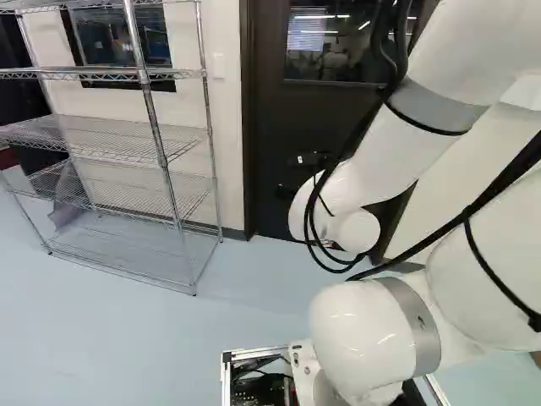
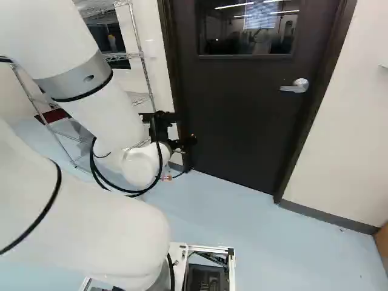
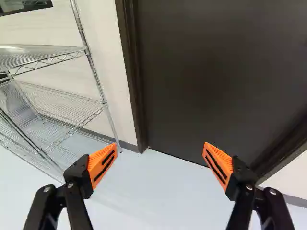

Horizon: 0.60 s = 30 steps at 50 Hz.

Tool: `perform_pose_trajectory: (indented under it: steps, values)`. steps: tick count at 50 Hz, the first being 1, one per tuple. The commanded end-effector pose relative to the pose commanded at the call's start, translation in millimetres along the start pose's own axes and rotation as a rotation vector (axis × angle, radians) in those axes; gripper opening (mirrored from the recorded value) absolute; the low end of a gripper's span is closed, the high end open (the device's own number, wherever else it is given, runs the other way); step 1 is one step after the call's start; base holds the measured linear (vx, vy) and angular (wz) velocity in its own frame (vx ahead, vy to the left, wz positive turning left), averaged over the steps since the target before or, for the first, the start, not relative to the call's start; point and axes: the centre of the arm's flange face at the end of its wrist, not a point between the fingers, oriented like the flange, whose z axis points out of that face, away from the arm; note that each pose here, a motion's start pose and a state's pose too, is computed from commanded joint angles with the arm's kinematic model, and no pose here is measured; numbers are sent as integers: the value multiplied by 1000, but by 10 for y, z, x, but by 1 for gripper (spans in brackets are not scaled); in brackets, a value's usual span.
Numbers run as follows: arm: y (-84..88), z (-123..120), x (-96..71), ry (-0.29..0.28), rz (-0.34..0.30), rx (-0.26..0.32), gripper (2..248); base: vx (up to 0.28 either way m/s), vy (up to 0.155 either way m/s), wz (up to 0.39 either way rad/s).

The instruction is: Open the door and move inside

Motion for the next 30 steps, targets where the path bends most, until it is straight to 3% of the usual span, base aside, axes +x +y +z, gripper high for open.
perform_pose_trajectory:
  steps: [6, 30]
  values:
    - [0, 0, 0, 0, 0, 0, 247, 141, -14, -79]
    - [0, 0, 0, 0, 0, 0, 247, 142, -51, -277]
